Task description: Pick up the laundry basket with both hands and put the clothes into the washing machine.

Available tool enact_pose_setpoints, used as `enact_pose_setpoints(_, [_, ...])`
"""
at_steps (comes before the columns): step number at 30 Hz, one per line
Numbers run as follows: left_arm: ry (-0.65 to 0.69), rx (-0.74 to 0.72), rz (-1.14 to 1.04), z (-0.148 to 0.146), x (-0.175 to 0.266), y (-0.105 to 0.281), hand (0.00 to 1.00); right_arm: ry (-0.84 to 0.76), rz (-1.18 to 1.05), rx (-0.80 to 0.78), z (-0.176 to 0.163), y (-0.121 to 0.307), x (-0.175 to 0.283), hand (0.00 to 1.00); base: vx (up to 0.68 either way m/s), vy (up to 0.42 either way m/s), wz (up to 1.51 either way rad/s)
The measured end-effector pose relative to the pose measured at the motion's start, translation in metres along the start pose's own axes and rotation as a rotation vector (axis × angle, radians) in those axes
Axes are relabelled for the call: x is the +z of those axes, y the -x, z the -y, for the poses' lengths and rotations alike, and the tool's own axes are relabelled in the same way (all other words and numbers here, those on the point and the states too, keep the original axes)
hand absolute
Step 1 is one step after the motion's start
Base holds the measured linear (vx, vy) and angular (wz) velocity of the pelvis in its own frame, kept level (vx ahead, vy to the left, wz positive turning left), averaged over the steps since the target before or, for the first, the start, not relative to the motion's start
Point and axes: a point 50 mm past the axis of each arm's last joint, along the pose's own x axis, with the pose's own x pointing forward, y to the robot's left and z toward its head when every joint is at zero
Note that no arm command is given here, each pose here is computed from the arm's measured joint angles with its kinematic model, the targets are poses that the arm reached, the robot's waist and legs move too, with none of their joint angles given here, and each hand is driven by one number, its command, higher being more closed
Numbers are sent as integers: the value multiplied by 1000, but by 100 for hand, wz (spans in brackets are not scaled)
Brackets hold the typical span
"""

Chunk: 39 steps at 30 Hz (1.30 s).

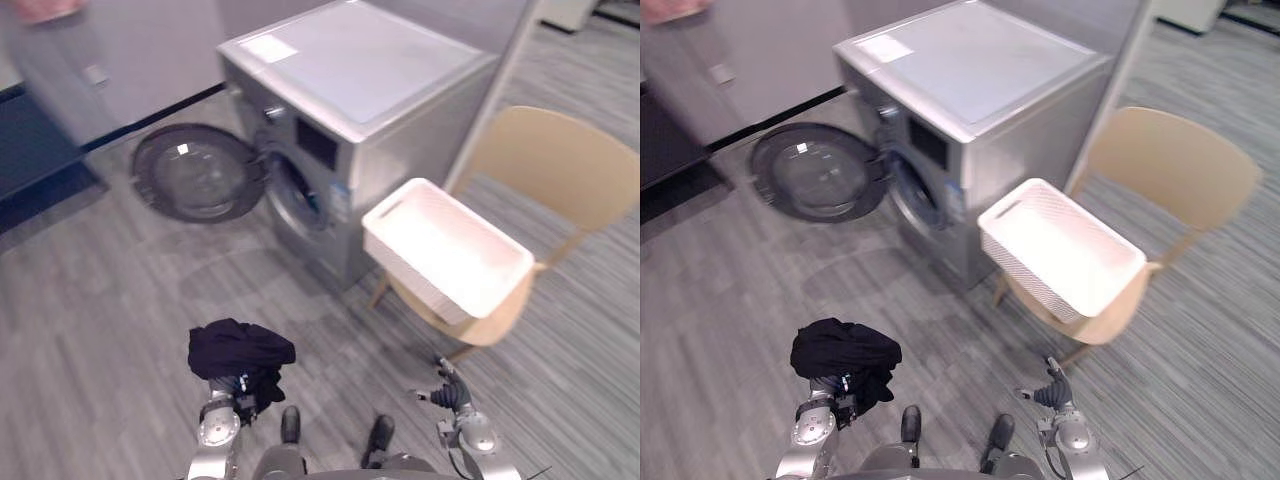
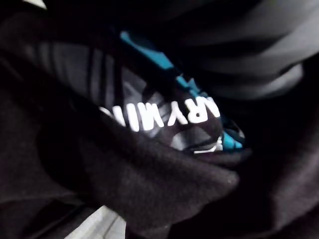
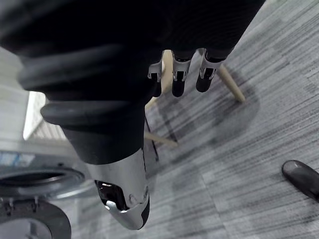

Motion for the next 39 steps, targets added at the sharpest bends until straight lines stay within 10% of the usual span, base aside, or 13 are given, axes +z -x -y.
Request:
enact_pose_setpoints(13, [-90, 23, -16, -27, -9, 5, 100, -79, 47, 48, -29, 1, 18, 0, 298, 130, 75])
enact_pose_setpoints(39, [-108, -275, 148, 47, 29, 5, 100, -181, 150, 36, -37, 18, 33, 0, 398, 7, -41])
